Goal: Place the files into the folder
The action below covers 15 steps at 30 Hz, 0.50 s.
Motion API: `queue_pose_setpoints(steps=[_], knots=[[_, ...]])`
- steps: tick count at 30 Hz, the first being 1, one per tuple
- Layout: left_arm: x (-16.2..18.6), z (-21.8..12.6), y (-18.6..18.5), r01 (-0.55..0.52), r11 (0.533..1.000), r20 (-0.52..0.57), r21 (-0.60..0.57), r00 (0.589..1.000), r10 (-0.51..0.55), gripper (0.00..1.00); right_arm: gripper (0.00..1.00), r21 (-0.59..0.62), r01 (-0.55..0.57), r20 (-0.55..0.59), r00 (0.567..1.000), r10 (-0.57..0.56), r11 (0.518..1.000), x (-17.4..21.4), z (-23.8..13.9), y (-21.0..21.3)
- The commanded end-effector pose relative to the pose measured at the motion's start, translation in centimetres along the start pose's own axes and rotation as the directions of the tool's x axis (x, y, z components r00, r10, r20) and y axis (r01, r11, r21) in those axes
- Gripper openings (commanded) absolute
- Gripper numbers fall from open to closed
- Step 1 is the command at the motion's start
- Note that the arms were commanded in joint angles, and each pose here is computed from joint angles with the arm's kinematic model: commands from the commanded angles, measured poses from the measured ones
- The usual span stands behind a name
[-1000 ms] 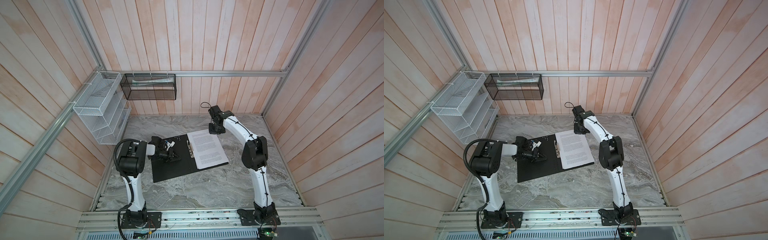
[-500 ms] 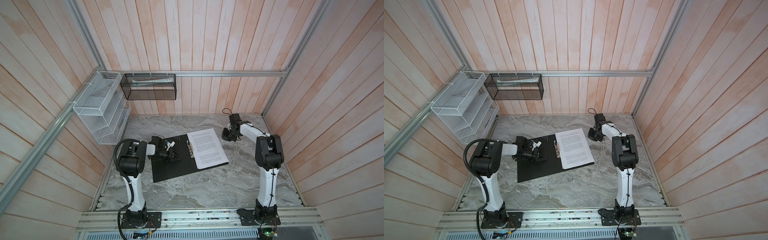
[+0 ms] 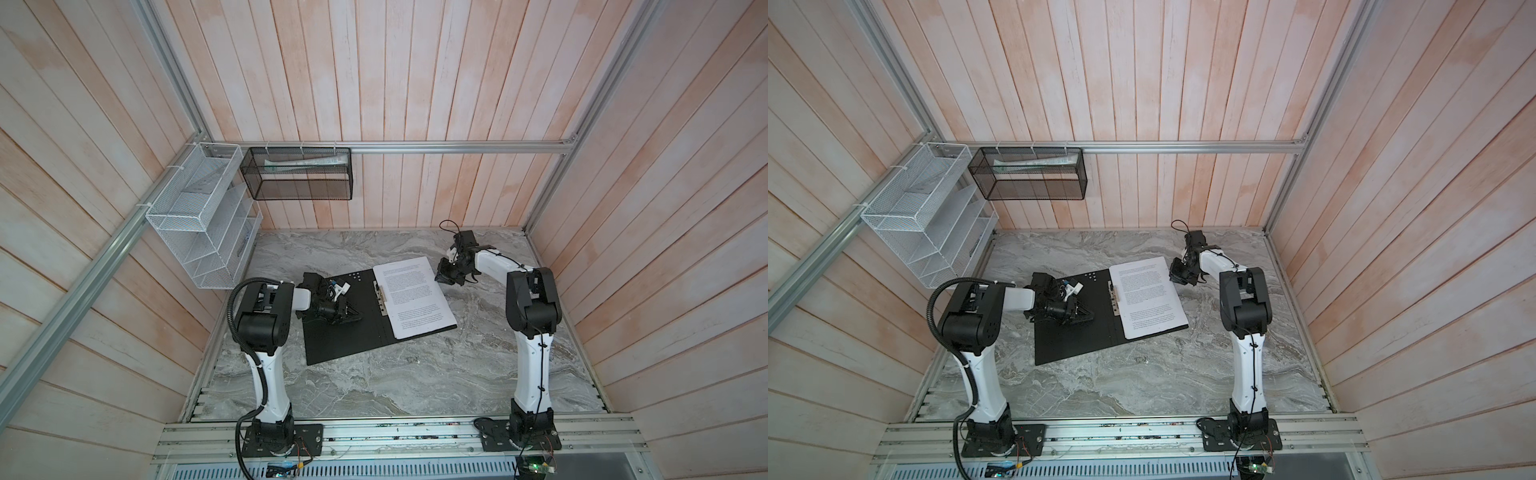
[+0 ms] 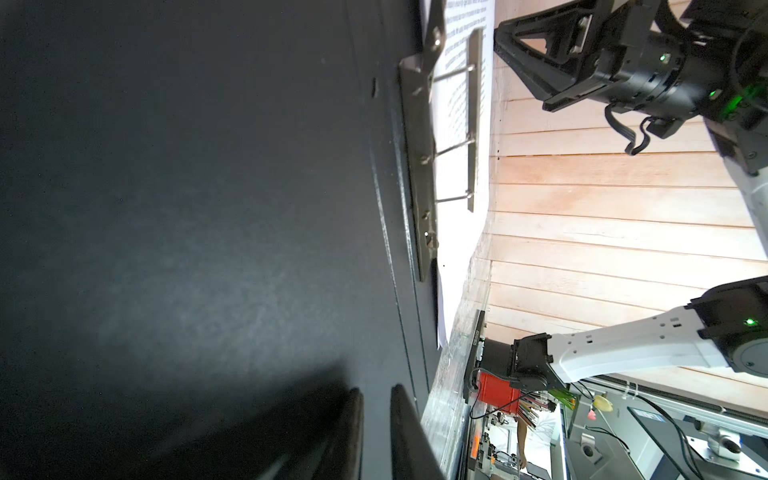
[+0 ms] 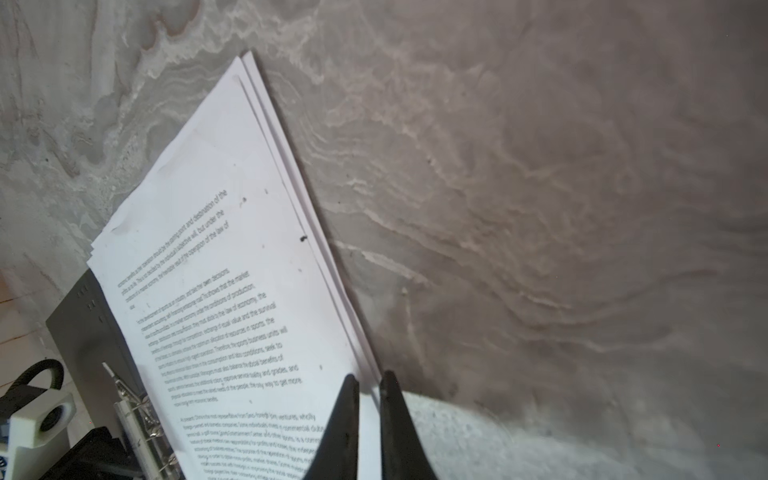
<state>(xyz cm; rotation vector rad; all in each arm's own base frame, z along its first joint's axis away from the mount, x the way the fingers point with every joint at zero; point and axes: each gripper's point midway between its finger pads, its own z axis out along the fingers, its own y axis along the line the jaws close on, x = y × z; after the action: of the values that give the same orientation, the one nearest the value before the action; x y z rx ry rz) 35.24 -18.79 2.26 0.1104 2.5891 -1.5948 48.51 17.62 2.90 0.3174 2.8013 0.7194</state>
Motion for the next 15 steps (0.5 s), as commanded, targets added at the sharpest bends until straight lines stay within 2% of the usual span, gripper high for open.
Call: queue_pose_setpoints(steps=[1,7,12,15], knots=[[1.8,1.1,3.5,0.04,0.994,-0.038,-0.102,0.998,-0.044,0.17,0.12,-0.011,0.022,-0.055,0.998,-0.023,1.0,1.0,1.0,0.8],[1.8,1.1,3.5,0.041,0.994,-0.04,-0.102,0.998,-0.045,0.17,0.13,0.021,0.044,-0.035,0.998,-0.043,0.999,0.8,0.6,0.8],[1.8,1.1,3.5,0.04,0.994,-0.04,-0.102,0.998,-0.045,0.17,0.15,0.02,0.067,0.175,0.982,-0.07,0.998,-2.6,-3.8,2.5],[1.8,1.1,3.5,0.039,0.994,-0.04,-0.1,0.998,-0.043,0.17,0.15,0.016,0.038,0.215,0.976,-0.041,0.999,-4.1,-5.0,2.1]])
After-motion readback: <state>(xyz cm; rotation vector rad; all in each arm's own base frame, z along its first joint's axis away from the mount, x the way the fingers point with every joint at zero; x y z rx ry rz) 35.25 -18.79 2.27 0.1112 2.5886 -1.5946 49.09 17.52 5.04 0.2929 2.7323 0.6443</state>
